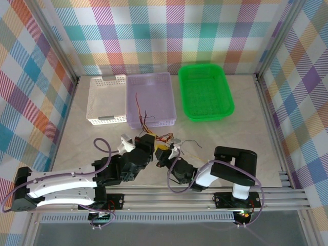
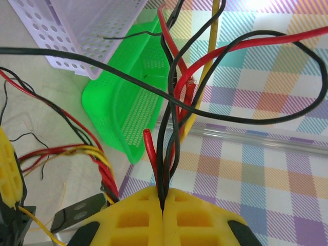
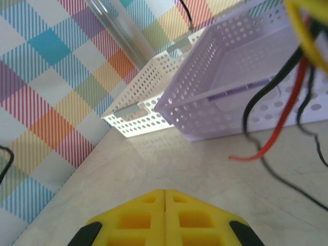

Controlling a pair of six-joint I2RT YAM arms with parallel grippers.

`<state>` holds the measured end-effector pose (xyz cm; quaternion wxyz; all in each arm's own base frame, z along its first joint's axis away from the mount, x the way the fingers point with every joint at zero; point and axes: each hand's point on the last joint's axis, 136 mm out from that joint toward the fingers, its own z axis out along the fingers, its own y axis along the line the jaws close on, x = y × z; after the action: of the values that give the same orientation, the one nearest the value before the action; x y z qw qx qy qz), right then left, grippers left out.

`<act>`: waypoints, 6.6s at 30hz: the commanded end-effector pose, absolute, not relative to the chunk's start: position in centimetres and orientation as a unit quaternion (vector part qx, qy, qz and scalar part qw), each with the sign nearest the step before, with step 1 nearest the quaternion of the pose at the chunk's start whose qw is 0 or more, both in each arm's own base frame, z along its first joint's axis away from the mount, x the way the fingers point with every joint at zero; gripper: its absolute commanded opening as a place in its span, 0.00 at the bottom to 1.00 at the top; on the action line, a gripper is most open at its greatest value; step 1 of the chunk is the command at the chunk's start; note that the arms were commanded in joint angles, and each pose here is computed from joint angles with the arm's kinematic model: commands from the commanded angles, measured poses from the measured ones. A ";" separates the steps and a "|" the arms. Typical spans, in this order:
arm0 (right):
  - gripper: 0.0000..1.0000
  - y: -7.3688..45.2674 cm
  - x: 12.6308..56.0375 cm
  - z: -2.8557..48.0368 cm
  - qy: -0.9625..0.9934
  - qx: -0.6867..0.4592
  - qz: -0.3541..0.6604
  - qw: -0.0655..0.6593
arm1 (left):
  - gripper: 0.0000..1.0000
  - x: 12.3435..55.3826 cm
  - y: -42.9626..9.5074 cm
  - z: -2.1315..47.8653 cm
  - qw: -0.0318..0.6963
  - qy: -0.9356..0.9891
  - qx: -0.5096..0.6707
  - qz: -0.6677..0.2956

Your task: Untangle the cables

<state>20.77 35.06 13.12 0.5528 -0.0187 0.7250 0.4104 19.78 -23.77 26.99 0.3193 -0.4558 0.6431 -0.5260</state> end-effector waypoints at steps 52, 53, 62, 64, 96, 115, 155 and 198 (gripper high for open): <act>0.00 4.8 24.6 26.1 0.847 0.179 0.287 0.410 | 0.00 15.8 2.3 18.5 0.524 0.740 -0.395 -0.146; 0.00 4.5 24.7 26.0 0.848 0.184 0.282 0.410 | 0.00 15.8 2.4 18.4 0.525 0.741 -0.394 -0.141; 0.00 2.1 25.4 26.9 0.841 0.227 0.250 0.423 | 0.00 16.1 1.8 18.2 0.532 0.767 -0.352 -0.078; 0.00 1.8 25.4 27.8 0.836 0.231 0.252 0.430 | 0.00 16.4 1.2 18.2 0.533 0.770 -0.344 -0.067; 0.00 2.2 19.9 45.1 0.780 0.152 0.195 0.575 | 0.00 20.6 -3.1 15.0 0.456 0.851 -0.233 0.120; 0.00 5.4 30.1 53.0 0.744 0.110 0.306 0.584 | 0.00 22.9 -9.1 16.1 0.468 0.863 -0.187 0.043; 0.00 8.3 48.0 42.8 0.805 0.088 0.316 0.494 | 0.00 22.8 -17.8 16.7 0.505 0.855 -0.103 0.062; 0.44 13.0 47.9 25.2 0.921 0.060 0.199 0.329 | 0.00 20.5 -21.0 20.8 0.545 0.837 -0.060 0.012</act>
<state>49.58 12.04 19.43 0.2694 0.0831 0.9429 0.1772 20.74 -21.72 19.67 0.5278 -0.0611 0.8471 0.0109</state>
